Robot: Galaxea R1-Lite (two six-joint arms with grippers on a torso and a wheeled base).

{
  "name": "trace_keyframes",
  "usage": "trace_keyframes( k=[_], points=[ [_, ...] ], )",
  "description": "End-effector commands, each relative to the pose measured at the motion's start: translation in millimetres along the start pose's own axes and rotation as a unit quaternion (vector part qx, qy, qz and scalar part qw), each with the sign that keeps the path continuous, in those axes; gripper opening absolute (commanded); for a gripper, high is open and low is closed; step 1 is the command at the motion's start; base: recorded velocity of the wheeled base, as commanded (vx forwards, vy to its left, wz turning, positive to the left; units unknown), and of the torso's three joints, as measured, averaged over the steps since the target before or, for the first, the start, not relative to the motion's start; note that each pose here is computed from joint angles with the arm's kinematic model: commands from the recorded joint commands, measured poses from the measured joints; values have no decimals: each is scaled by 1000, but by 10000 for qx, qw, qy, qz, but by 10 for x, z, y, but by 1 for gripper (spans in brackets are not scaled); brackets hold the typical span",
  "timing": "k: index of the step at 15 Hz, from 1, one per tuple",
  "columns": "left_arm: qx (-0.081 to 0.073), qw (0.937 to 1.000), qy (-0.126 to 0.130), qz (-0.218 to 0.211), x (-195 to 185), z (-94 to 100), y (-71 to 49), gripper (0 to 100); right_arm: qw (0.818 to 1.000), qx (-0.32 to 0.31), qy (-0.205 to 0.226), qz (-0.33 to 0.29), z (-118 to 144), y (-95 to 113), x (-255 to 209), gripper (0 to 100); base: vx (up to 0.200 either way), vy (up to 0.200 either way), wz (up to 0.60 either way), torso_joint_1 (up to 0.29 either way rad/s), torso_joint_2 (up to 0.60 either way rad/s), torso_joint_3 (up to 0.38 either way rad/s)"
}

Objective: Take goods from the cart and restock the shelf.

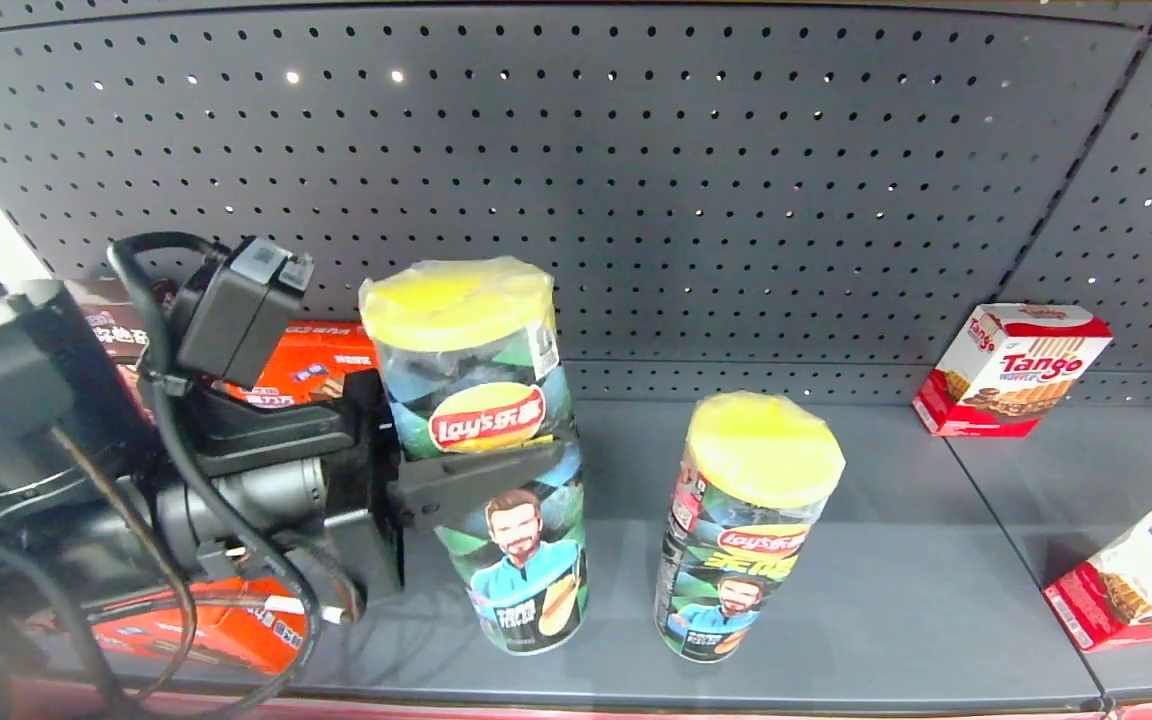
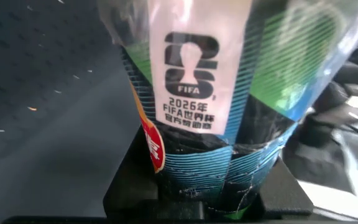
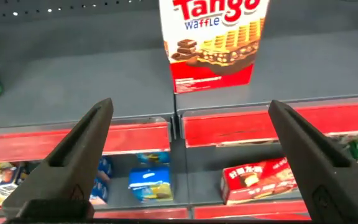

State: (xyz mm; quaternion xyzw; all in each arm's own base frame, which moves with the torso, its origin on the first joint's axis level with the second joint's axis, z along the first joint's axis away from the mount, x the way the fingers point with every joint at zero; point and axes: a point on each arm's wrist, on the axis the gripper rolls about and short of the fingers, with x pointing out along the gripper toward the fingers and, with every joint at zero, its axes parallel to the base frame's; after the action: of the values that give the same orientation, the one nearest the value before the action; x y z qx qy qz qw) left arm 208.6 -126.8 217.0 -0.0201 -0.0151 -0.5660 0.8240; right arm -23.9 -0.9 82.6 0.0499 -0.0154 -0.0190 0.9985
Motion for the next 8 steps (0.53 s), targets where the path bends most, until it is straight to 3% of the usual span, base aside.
trace_keyframes(
  k=[1, 3, 6, 8],
  points=[
    [-94, 9994, 97, 334, 146, -74, 211, 0, 9999, 1, 25, 112, -3, 5, 2, 100, 0, 0, 0, 0, 0, 0],
    [-51, 9989, 63, 470, 237, -83, 335, 0, 9994, -83, 37, 334, 0, 15, 1, 100, 0, 0, 0, 0, 0, 0],
    [381, 9949, 193, 918, 339, -198, 688, 0, 9986, -266, -170, 426, 7, 20, 14, 100, 0, 0, 0, 0, 0, 0],
    [418, 9943, 172, 964, 386, -166, 778, 0, 9991, -265, -85, 328, -7, 14, 15, 100, 0, 0, 0, 0, 0, 0]
  ],
)
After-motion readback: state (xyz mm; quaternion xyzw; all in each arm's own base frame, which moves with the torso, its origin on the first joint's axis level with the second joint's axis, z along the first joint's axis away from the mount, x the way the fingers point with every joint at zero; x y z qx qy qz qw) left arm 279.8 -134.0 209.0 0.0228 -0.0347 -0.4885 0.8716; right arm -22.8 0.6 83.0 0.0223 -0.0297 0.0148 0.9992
